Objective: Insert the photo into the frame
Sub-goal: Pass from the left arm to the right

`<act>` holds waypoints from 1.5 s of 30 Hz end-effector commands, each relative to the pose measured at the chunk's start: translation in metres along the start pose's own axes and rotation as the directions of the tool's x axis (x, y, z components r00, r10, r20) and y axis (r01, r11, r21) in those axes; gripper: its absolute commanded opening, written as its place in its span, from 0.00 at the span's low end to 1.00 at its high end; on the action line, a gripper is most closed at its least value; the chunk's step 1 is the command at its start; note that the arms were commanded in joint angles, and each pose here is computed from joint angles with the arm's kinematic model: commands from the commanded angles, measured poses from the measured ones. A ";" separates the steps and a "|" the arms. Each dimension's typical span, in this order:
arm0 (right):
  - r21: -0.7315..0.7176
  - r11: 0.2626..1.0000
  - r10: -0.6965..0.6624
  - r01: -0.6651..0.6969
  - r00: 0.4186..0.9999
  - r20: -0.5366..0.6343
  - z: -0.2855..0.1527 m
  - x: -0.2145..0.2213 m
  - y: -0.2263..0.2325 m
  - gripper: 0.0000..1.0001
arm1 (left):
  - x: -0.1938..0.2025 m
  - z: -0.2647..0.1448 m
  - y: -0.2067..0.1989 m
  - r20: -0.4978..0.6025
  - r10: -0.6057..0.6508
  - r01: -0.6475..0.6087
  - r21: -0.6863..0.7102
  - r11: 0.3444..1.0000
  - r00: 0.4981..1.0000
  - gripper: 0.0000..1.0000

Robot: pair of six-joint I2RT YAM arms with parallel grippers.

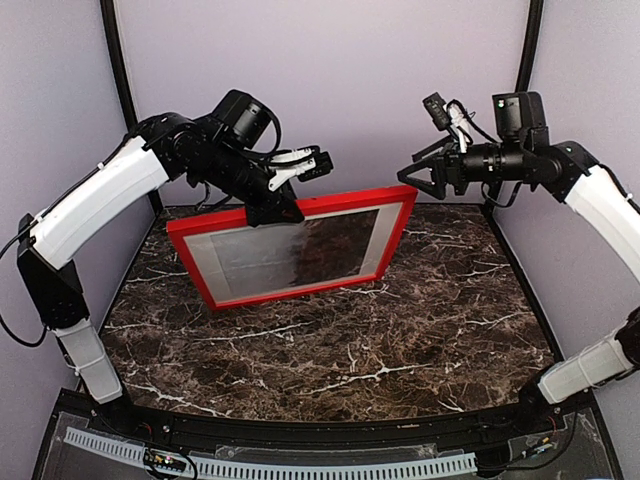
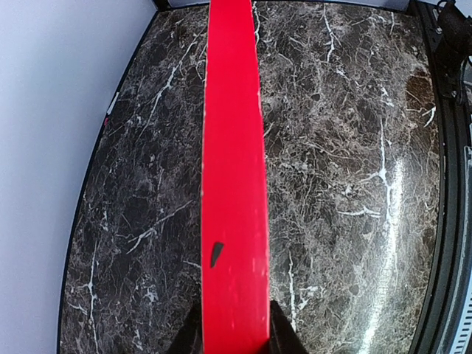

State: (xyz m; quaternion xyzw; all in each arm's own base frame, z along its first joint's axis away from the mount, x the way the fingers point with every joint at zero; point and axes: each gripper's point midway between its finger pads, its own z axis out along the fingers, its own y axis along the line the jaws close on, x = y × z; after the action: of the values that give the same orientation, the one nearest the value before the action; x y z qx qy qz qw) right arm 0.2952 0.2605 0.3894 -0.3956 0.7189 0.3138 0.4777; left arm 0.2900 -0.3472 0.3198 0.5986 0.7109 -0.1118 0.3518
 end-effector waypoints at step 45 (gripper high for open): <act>-0.150 0.953 -0.304 0.264 0.857 -0.417 0.061 0.046 0.055 0.47 | -0.049 -0.071 -0.016 0.278 0.107 -0.141 0.105 0.984 0.955 0.00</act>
State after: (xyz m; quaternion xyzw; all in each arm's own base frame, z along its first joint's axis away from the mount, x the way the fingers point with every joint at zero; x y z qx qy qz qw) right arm 0.2665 0.3236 0.3265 -0.5715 0.7323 0.1755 0.3261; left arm 0.2624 -0.3496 0.3272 0.6450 0.6674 -0.1948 0.3172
